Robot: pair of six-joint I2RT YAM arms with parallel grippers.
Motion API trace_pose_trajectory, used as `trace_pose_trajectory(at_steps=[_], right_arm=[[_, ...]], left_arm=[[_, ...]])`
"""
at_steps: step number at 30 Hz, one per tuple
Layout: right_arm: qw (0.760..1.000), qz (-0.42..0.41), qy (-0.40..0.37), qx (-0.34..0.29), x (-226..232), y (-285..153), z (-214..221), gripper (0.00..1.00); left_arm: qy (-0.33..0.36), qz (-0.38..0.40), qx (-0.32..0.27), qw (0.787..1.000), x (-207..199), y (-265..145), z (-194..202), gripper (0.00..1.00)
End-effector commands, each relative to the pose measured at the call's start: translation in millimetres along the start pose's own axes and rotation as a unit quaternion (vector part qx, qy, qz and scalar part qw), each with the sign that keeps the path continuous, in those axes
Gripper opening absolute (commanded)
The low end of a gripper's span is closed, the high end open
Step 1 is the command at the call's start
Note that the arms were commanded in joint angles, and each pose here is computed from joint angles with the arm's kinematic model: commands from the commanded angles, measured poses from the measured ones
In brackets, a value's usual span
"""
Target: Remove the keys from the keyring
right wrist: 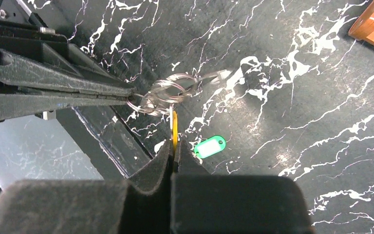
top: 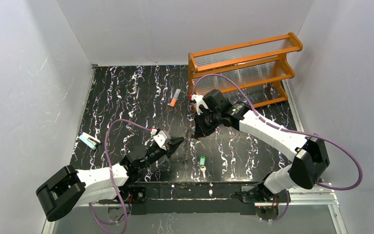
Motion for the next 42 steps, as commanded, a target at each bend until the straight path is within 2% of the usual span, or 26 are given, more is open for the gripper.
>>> trace_pose_trajectory(at_steps=[1,9,15,26,33,38,42], right_arm=[[0.999,-0.016,-0.035,-0.037,-5.4,-10.6,-5.7,0.01],[0.994,-0.059,-0.081,-0.041,-3.1,-8.7,-3.6,0.01],[0.993,-0.097,-0.062,0.009,-9.7,18.9,10.4,0.01],[0.985,-0.166,-0.036,0.023,-2.4,48.8,13.2,0.01],[0.988,-0.146,-0.051,0.016,0.9,45.5,11.4,0.01],[0.989,-0.128,-0.069,-0.008,1.0,33.2,9.7,0.01],[0.989,-0.124,-0.08,-0.017,2.1,27.1,8.3,0.01]], left_arm=[[-0.002,-0.001,-0.019,1.0,0.6,1.4,-7.5,0.0],[-0.019,0.005,0.003,1.0,-3.3,-1.8,4.4,0.0],[-0.041,0.024,0.011,0.999,-8.7,0.4,8.5,0.0],[-0.102,-0.001,0.016,0.995,-13.6,-3.8,26.0,0.0],[-0.116,-0.018,-0.013,0.993,-10.4,-2.4,17.8,0.0],[-0.11,-0.063,-0.005,0.992,-2.4,-14.9,17.5,0.09],[-0.098,-0.077,0.005,0.992,1.0,-20.3,16.3,0.0]])
Point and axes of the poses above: each gripper's point midway between its finger pads, its own y axis out along the fingers, its own x axis along the line the jaws close on, z = x × y, the point moved 9 cm from there along -y, back along the fingers, and after that the axes turned 13 degrees about y, right-handed, at the moved point
